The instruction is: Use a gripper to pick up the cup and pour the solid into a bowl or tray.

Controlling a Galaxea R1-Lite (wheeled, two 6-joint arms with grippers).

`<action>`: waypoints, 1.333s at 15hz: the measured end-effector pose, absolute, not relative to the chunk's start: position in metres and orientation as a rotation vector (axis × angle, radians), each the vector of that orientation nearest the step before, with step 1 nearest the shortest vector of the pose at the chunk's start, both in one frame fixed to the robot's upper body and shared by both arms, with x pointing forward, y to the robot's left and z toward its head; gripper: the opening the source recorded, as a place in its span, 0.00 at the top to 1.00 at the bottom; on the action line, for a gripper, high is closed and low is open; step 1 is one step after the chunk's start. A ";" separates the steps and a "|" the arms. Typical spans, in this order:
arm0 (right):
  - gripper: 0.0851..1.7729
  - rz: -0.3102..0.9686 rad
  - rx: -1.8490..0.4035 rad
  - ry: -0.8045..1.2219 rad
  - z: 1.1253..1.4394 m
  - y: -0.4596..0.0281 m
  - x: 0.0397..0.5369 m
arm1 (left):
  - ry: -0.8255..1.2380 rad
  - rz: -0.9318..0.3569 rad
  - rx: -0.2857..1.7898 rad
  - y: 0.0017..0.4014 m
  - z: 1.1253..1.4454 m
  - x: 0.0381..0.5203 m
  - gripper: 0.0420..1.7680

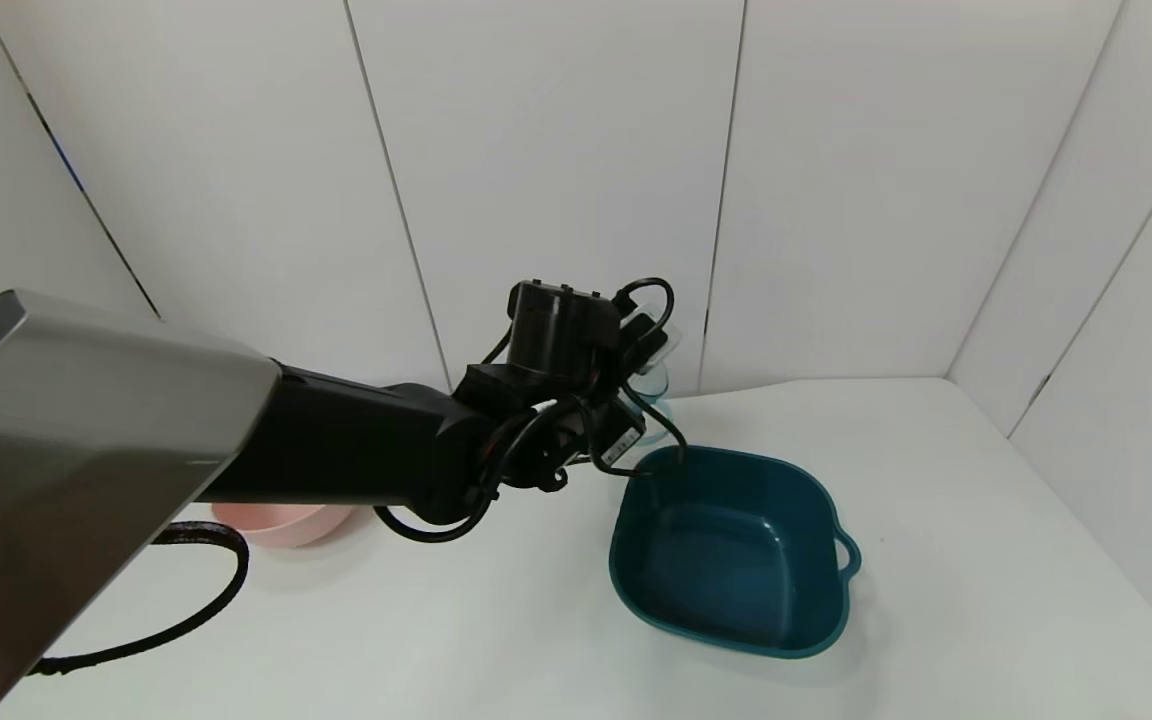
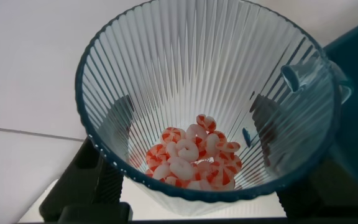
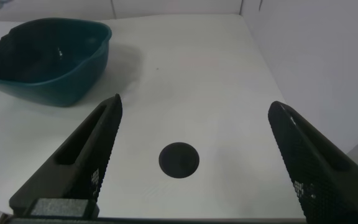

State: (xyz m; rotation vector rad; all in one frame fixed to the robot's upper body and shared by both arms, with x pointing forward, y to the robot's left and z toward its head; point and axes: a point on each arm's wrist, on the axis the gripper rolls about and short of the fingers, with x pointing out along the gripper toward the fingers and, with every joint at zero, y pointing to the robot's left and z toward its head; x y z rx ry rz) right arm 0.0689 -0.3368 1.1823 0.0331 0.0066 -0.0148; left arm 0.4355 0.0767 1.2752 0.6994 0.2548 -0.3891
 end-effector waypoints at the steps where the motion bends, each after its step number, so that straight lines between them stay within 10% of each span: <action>1: 0.04 -0.015 0.034 0.006 1.182 -0.337 0.069 | 0.263 -0.386 0.724 0.072 1.275 0.432 0.26; 20: 0.04 -0.015 0.034 0.006 1.182 -0.337 0.069 | 0.366 -0.303 1.149 0.020 1.264 0.395 0.26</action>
